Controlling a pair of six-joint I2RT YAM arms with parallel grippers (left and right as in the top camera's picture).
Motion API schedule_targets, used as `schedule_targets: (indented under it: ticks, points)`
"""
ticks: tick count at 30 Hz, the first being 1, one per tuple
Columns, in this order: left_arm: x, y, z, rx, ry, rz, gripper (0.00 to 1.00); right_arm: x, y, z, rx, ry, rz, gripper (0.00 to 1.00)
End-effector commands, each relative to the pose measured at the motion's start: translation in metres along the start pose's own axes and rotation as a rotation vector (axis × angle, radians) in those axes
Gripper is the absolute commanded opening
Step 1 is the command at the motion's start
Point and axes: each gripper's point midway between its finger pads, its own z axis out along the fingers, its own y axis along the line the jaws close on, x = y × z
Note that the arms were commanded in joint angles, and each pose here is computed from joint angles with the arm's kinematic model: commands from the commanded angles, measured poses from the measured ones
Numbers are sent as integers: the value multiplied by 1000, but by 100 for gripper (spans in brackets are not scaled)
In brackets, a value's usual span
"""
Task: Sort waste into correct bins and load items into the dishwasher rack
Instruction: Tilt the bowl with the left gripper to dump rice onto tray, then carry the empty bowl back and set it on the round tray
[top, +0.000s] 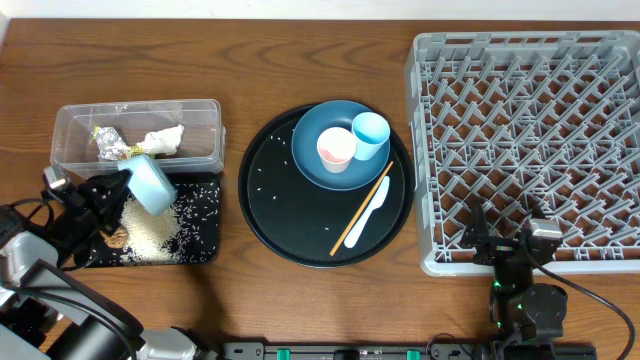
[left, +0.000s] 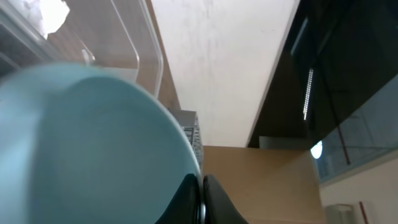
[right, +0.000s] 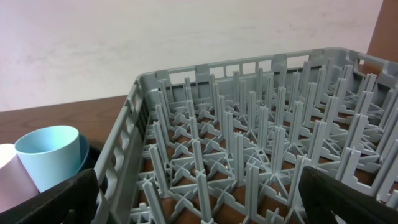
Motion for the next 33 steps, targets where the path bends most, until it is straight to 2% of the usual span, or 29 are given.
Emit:
schedule_targets:
  ticks: [1,5,28,33]
  points:
    - [2,-12,1,29,9,25,6,2,0,0,3,4,-13,99]
    - [-3,3,0,-64,-14,41,6,2,0,0,3,5,-13,99]
    - [-2,-10,0,-27,-11,89,6,2,0,0,3,4,-13,99]
    - [-5,-21,2,-121,-37,136,6,2,0,0,3,4,-13,99]
